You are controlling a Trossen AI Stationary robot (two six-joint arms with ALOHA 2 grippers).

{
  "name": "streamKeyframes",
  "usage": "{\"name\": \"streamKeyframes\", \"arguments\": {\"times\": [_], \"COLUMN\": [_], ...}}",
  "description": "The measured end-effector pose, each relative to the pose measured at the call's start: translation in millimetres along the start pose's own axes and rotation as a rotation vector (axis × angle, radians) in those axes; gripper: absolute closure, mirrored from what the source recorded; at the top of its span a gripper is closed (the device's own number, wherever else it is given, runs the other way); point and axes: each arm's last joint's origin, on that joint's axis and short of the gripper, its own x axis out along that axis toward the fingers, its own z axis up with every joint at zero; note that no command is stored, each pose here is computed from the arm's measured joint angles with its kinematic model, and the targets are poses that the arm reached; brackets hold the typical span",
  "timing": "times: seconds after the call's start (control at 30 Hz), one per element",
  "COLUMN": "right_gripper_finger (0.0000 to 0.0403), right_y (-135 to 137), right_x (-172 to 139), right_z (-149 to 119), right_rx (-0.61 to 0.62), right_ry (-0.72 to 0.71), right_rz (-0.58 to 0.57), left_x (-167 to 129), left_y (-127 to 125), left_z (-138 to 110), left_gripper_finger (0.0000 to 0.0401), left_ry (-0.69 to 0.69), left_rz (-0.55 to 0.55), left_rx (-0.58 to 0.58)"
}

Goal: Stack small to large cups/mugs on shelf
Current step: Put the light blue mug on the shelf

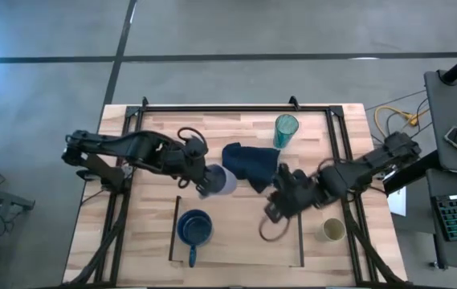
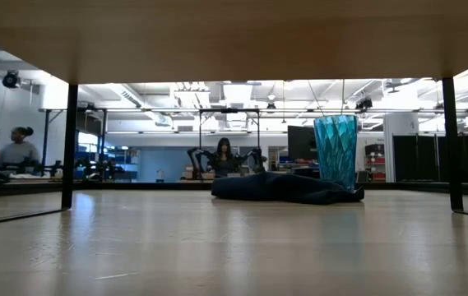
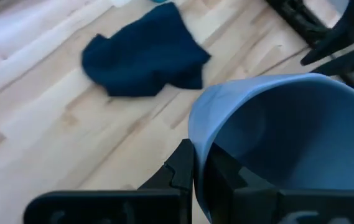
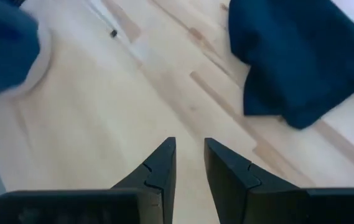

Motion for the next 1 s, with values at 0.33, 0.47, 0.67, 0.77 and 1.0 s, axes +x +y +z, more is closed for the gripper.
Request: {"name": "streamKeyframes", "arguments": {"times": [0.33,0.47,0.67,0.77,1.0], "right_gripper_finger": [0.0326,0.0326,0.0326,0.0326,0.0326], "right_y": [6,9,9,8,17], "right_x": [-27,-33,-37,-39,-39], "right_z": [-61,-73,-80,-80,-75], "right_rx": [-0.099,-0.142,-0.173,-0.192,-0.222], "right_ry": [0.088,0.102,0.11,0.108,0.045], "right_rz": [-0.033,-0.01,-0.006,-0.002,0.091], "left_x": [6,24,40,32,10], "left_y": [-29,-43,-67,-74,-79], "left_z": [7,5,-11,-18,-32], "left_gripper_finger": [0.0401,0.0401,0.0401,0.0401,0.0401], "left_ry": [-0.004,0.066,0.181,0.2,0.189], "left_rz": [-0.044,-0.052,-0.053,-0.054,-0.043], "left_rx": [-0.159,-0.229,-0.303,-0.334,-0.394]}}
